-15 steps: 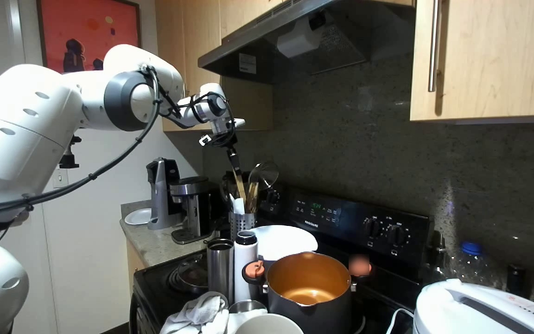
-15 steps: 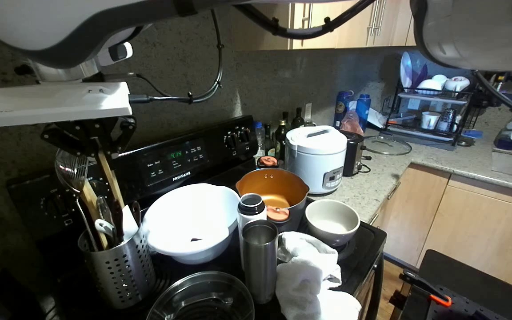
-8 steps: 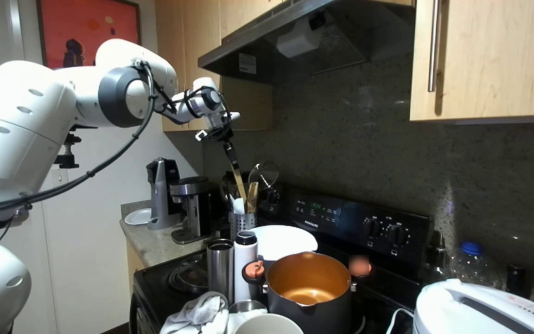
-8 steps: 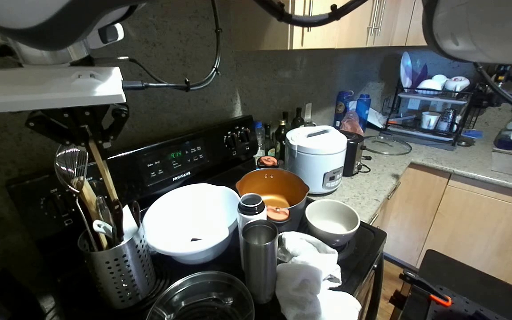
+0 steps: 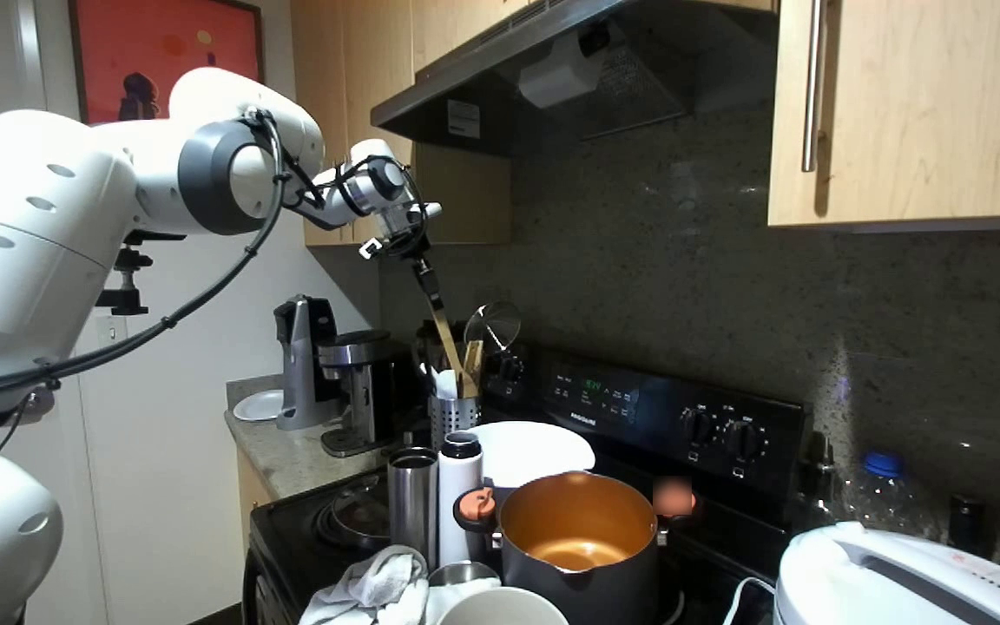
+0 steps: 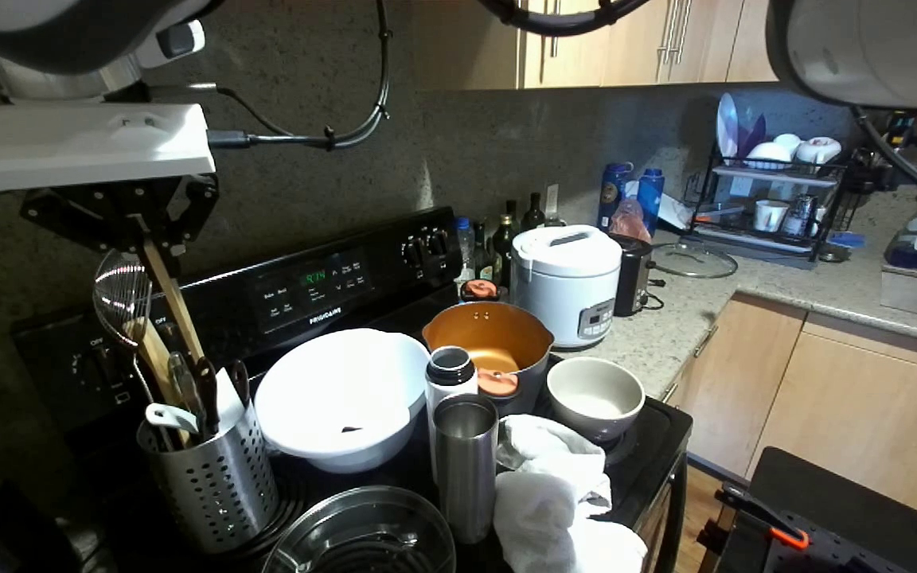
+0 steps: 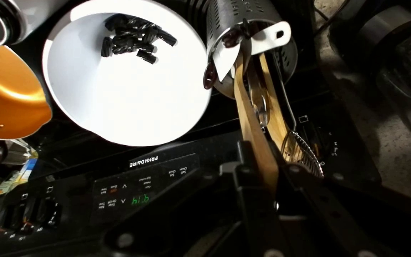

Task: Pick up the wooden spoon and use it to stir the contents of the white bowl

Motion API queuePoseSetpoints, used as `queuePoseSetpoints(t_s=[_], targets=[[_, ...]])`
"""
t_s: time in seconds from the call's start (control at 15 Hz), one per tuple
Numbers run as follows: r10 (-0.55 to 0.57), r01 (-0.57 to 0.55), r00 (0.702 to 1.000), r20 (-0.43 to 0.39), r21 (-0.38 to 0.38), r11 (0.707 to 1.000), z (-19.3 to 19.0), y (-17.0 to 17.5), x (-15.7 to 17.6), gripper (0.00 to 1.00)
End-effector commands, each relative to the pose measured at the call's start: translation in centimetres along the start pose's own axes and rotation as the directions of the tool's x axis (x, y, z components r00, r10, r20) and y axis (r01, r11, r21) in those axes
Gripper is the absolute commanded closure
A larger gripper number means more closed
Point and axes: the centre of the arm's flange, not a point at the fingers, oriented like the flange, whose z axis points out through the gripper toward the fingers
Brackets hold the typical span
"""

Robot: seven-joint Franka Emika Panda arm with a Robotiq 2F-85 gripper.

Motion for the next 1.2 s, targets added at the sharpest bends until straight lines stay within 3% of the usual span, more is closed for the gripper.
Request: queuePoseSetpoints(t_s=[0.0,1.13], targets=[[-0.019,0.019,0.999,-0.026,-0.005,1.0,-2.0,0.8,-0.8,0.94],[-0.007,0.01,0.991,-0.131,0.022,1.0,-8.8,3.2,-2.7,0.94]])
